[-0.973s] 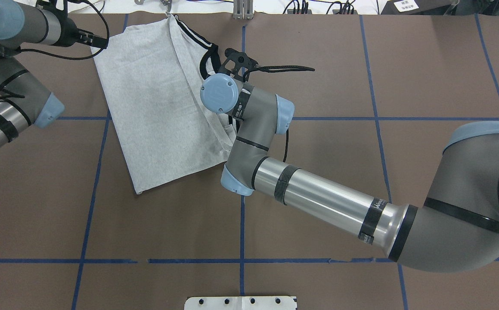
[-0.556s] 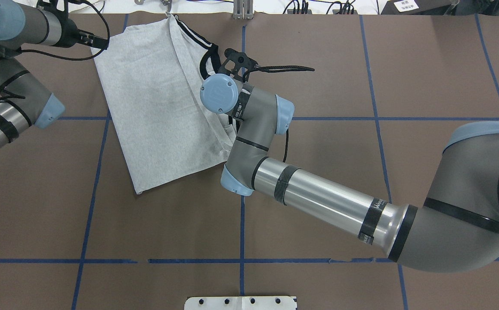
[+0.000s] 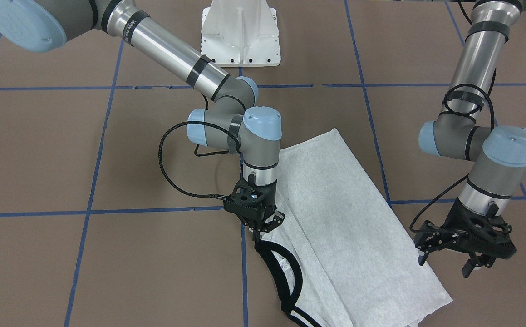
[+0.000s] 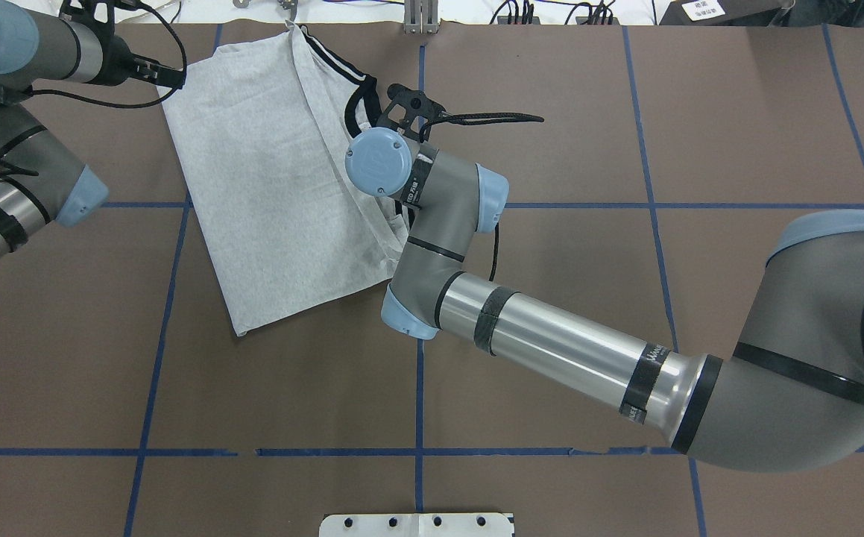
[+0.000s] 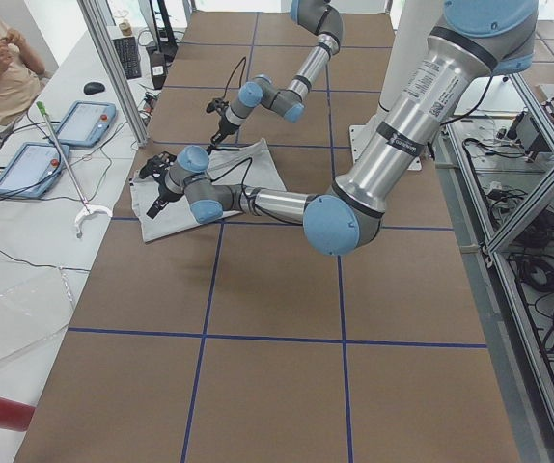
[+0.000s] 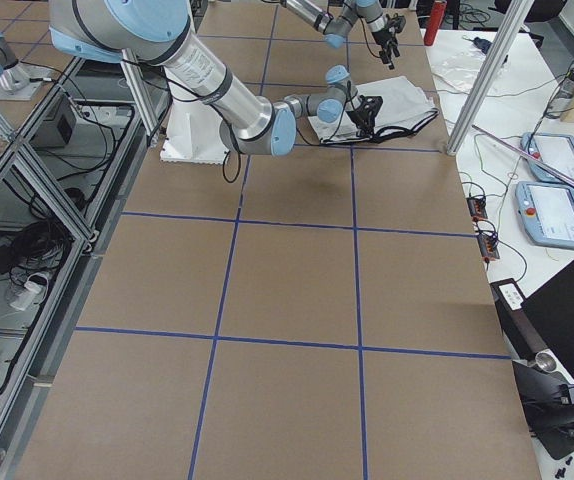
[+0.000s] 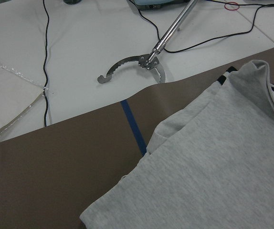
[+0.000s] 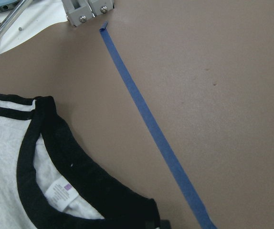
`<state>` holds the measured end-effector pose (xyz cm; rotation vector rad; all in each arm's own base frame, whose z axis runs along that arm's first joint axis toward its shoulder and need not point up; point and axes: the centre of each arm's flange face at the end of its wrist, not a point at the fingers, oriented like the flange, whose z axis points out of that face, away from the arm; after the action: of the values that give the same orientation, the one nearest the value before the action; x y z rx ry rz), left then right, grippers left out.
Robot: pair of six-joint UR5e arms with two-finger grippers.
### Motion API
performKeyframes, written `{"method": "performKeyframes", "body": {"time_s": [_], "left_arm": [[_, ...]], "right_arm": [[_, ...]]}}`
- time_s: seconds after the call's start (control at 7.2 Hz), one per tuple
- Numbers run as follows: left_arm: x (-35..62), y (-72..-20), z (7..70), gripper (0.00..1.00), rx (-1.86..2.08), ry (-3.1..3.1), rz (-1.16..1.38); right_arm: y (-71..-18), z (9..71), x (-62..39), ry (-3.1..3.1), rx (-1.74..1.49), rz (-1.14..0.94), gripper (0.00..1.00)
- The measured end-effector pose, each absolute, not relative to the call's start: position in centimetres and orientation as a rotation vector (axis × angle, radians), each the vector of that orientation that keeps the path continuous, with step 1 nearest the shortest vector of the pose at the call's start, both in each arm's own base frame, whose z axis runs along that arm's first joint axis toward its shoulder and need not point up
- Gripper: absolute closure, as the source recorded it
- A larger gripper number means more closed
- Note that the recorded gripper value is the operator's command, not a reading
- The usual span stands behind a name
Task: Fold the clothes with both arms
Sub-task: 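Drag the shirt with the right gripper to straighten it lengthwise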
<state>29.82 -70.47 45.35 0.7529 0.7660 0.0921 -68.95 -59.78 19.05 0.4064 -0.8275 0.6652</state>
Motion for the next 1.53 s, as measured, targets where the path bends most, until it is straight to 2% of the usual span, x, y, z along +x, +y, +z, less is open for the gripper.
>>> {"method": "performKeyframes", "body": {"time_s": [0.28, 0.69, 1.25, 1.53], "left_arm": [[29.9, -70.4, 45.3, 0.00, 0.754, 0.768, 0.094], [29.6, -69.5, 45.3, 0.00, 0.761, 0.773, 0.098], [29.5, -69.2, 45.2, 0.00, 0.765, 0.777, 0.099], [29.4, -69.1, 45.3, 0.00, 0.764, 0.777, 0.099]], "right_arm": [[-58.6, 17.2, -68.4, -0.825, 0.408, 0.643, 1.00], [-51.4, 16.3, -65.8, -0.803, 0.379, 0.599, 1.00], [-38.8, 24.9, -58.2, -0.813, 0.413, 0.528, 1.00], [-36.3, 27.4, -55.9, -0.803, 0.423, 0.503, 1.00]]}}
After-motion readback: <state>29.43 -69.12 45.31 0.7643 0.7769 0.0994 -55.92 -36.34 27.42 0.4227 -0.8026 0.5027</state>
